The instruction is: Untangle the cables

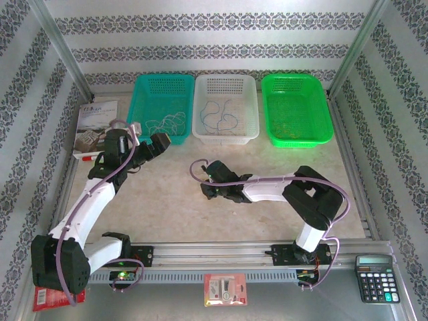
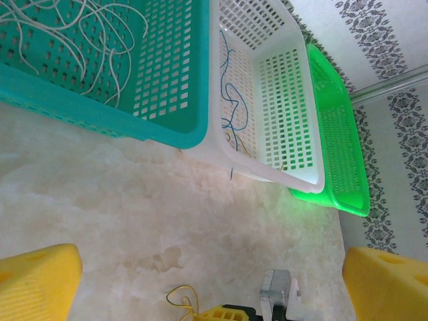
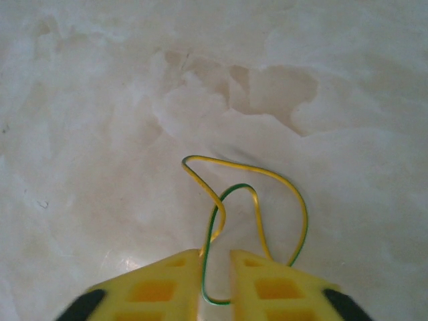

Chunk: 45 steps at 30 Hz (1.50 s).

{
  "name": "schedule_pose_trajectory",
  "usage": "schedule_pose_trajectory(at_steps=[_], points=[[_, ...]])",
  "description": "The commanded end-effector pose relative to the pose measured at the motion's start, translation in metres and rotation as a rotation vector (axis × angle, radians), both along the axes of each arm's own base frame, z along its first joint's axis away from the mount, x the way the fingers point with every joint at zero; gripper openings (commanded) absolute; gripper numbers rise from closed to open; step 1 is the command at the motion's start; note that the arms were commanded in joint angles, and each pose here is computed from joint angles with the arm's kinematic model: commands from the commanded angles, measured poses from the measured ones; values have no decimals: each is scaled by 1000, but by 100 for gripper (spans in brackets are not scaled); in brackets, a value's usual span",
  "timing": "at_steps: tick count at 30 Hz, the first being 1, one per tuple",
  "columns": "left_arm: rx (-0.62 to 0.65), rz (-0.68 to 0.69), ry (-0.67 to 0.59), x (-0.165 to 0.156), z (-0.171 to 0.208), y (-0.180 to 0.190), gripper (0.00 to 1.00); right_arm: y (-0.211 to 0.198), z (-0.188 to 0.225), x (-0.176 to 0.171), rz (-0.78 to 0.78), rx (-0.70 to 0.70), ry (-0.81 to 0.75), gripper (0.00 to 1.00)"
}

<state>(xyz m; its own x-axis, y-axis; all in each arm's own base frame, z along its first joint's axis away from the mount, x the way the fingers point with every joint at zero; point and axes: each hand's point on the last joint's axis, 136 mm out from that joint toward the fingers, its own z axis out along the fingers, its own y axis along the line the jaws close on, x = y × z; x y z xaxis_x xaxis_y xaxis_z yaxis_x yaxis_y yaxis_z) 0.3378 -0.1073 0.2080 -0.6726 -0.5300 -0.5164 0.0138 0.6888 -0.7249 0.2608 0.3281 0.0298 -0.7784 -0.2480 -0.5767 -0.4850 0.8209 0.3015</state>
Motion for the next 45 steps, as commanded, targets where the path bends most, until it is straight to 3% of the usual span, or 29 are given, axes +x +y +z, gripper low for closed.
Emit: schedule_pose_trajectory(at_steps=[1, 4, 15, 27, 34, 45], points=[[-23, -18, -28, 0, 3, -8, 100, 5, 6, 3, 2, -3, -25, 9], [-25, -22, -21, -1, -1, -9, 100, 1, 8, 3, -3, 4, -24, 0], [-45, -109, -29, -12, 1, -35, 100, -30, 70, 12, -107, 254, -32, 0], [-211, -263, -101, -22, 29, -109, 99, -70, 171, 23, -185, 612, -92, 0], [-380, -326, -153, -24, 54, -145, 79, -66, 199, 21, -144, 734, -87, 0], [-411, -361, -144, -29, 46, -171, 55, -56, 210, 23, -124, 852, -51, 0]])
